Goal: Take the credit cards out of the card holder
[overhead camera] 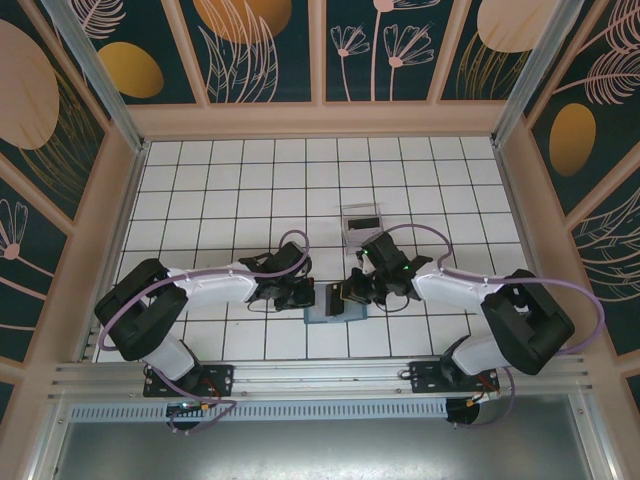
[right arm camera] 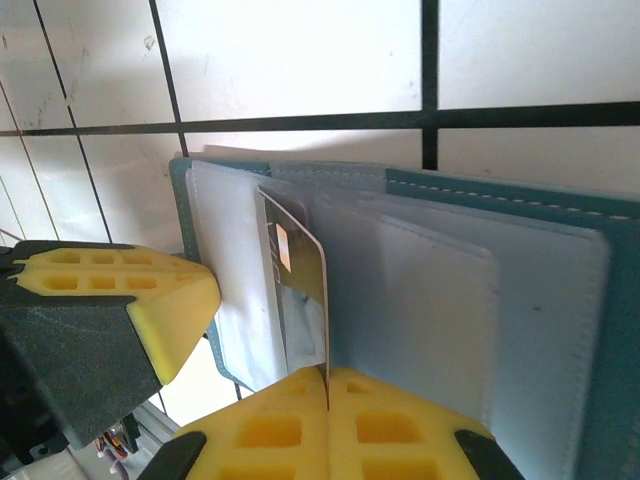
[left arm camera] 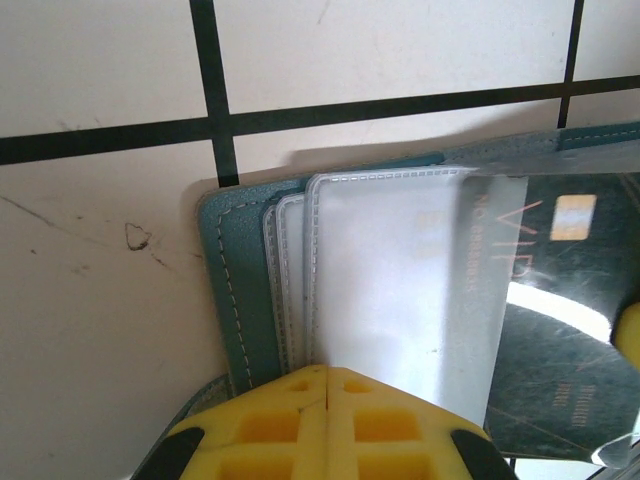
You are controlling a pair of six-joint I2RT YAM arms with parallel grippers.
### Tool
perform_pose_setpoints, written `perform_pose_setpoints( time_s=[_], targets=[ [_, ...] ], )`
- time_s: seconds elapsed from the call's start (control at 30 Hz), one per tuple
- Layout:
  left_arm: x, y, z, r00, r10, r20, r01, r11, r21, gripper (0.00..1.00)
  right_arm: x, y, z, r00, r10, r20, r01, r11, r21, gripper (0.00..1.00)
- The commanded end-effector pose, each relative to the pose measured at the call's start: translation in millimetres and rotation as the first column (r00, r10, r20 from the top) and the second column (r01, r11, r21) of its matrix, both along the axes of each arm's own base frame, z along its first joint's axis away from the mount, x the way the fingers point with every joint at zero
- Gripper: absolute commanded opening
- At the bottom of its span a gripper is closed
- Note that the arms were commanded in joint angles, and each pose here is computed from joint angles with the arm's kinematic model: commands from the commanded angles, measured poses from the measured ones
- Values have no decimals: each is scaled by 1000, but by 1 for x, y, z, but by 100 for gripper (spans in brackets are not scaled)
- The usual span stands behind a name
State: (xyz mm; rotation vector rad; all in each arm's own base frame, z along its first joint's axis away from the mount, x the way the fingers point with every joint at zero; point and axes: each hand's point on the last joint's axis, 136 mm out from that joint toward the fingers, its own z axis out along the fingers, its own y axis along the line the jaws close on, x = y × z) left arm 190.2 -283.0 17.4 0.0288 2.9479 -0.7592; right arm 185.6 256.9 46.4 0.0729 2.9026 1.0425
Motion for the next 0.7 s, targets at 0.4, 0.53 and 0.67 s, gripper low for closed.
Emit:
perform_pose_setpoints(
  time_s=[0.4, 0.53, 0.67],
  targets=[
    [-7, 35, -17, 1000, 5, -14, -2, 985, 172, 0, 15, -31, 29, 995, -59, 79, 64, 996, -68, 5],
    [-6, 36, -14, 1000, 1, -3, 0, 984, 179, 0, 20, -35, 37, 992, -70, 101, 77, 995, -70, 5],
    [-3, 36, -11, 1000, -1, 8, 0, 983, 185, 0, 23, -40, 40, 991, -74, 114, 84, 992, -88, 4]
  ],
)
